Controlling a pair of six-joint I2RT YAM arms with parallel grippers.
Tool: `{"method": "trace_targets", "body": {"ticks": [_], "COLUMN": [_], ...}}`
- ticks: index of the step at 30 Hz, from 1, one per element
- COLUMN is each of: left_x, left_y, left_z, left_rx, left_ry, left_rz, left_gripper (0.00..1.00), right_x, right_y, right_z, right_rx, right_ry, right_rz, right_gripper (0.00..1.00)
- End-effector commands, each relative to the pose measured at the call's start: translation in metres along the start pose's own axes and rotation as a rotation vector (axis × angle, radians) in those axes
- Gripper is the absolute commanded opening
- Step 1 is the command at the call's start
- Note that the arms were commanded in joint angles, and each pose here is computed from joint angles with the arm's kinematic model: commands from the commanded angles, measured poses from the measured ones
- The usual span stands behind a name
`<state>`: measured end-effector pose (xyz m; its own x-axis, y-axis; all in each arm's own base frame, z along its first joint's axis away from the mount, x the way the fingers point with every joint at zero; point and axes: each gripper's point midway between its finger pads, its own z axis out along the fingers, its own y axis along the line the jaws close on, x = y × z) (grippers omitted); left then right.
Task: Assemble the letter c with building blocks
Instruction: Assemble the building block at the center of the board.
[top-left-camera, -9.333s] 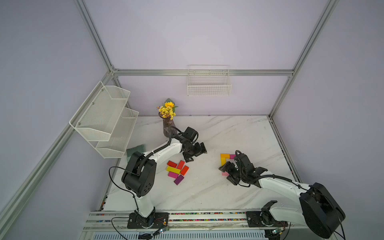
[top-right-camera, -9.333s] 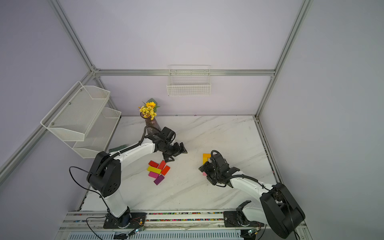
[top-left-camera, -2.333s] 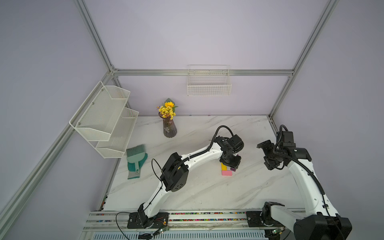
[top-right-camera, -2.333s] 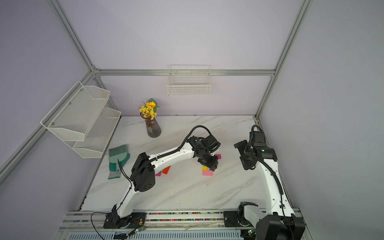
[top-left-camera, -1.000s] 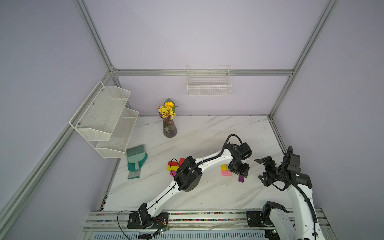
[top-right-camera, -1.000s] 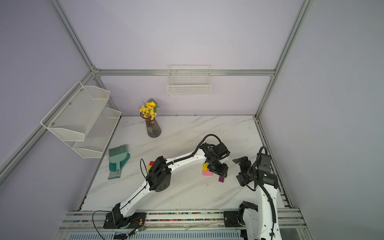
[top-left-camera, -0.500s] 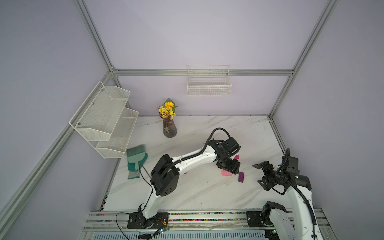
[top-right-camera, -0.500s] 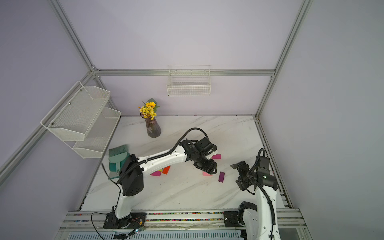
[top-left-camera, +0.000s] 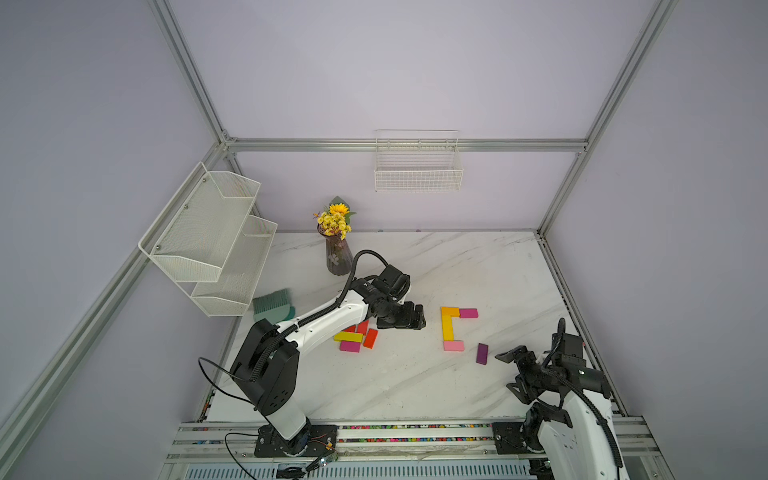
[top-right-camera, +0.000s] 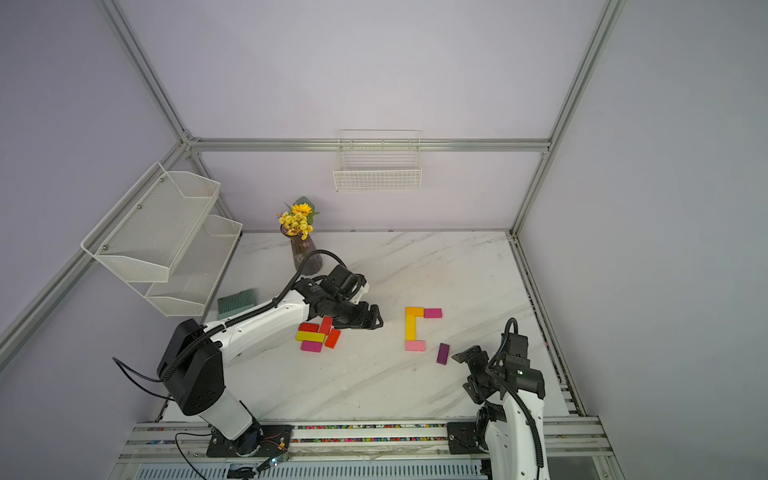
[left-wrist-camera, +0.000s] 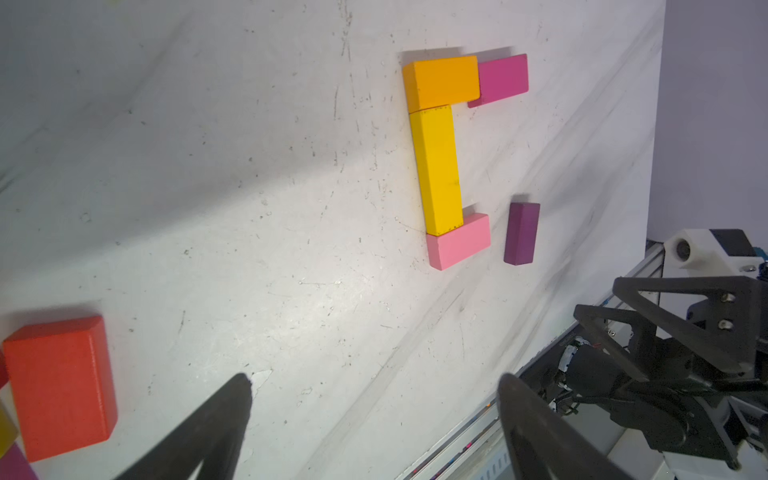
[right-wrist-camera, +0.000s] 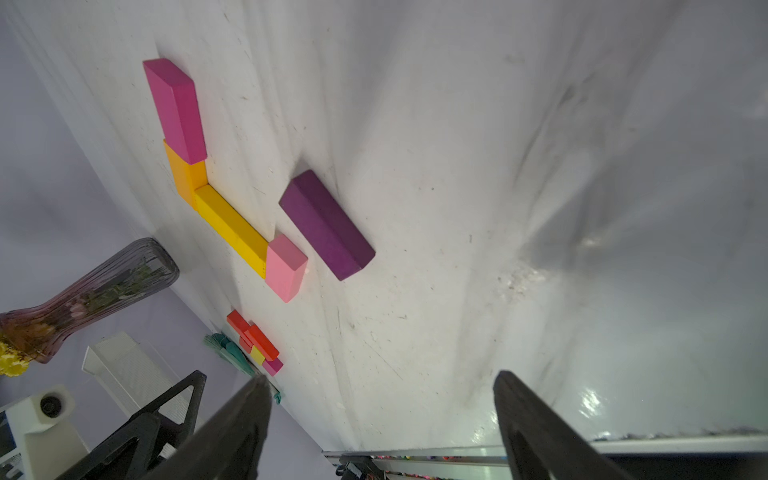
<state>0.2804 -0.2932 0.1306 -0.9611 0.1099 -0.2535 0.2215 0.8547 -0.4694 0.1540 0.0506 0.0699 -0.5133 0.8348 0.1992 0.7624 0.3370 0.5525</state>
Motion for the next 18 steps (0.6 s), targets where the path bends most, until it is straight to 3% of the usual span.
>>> {"method": "trace_targets", "body": {"ticks": [1, 8, 18], "left_x": [-0.023, -0.034, -0.042], "left_y": [-0.018, -0.012, -0.006], "left_z": [-0.019, -0.018, -0.012], "left_rx": [0.075, 0.057, 0.037], "left_ry": [-0.097, -0.113, -0.106], "left_rz": [-0.004, -0.050, -0.086], "left_gripper": [1.00, 1.00, 1.00], "right_x": [-0.011, -0.015, -0.022], "right_y": [0.016, 0.045, 0.041], "right_z": [0.001, 0.021, 0.047], "right_rx": [0.014, 0.100, 0.114], "right_ry": [-0.031, -0.051, -0.026], "right_rz": [-0.093, -0.212, -0.228], "right_gripper": [0.86, 0.87, 0.88]}}
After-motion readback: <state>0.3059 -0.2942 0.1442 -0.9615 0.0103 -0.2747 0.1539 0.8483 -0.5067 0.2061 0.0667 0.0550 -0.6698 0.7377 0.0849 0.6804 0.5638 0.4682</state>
